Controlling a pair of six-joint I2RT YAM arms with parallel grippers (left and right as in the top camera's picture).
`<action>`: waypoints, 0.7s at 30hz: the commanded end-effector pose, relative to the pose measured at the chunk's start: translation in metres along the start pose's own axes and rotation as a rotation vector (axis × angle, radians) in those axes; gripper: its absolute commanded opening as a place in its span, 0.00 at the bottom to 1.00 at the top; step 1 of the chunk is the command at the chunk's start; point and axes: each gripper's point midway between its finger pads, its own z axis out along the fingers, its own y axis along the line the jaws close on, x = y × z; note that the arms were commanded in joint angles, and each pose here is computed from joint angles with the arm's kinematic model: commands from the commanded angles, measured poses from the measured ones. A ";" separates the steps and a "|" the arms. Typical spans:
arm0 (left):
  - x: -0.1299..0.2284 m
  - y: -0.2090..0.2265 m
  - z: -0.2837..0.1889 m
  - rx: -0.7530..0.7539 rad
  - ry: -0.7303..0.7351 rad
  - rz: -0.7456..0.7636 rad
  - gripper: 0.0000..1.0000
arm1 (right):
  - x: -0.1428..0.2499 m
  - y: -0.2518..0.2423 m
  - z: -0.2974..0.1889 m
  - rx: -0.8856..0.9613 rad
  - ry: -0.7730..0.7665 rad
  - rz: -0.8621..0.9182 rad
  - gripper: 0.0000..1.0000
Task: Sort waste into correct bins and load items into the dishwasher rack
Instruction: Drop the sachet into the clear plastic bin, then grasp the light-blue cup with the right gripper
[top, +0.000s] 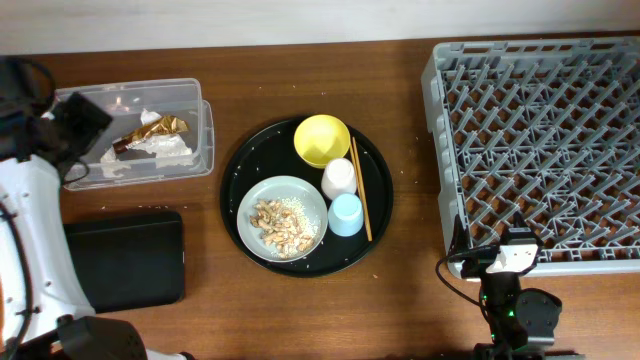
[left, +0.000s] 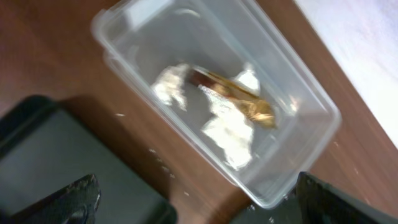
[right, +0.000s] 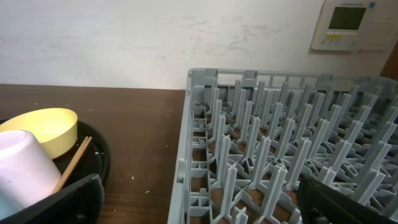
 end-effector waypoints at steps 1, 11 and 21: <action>-0.005 0.018 0.002 -0.052 -0.004 -0.039 0.99 | 0.002 0.003 0.000 -0.017 0.002 -0.003 0.98; -0.005 0.018 0.002 -0.052 -0.004 -0.039 0.99 | -0.061 0.112 -0.051 -0.781 0.041 0.749 0.98; -0.005 0.018 0.002 -0.052 -0.004 -0.039 0.99 | -0.174 0.106 -0.015 -0.718 0.173 0.485 0.98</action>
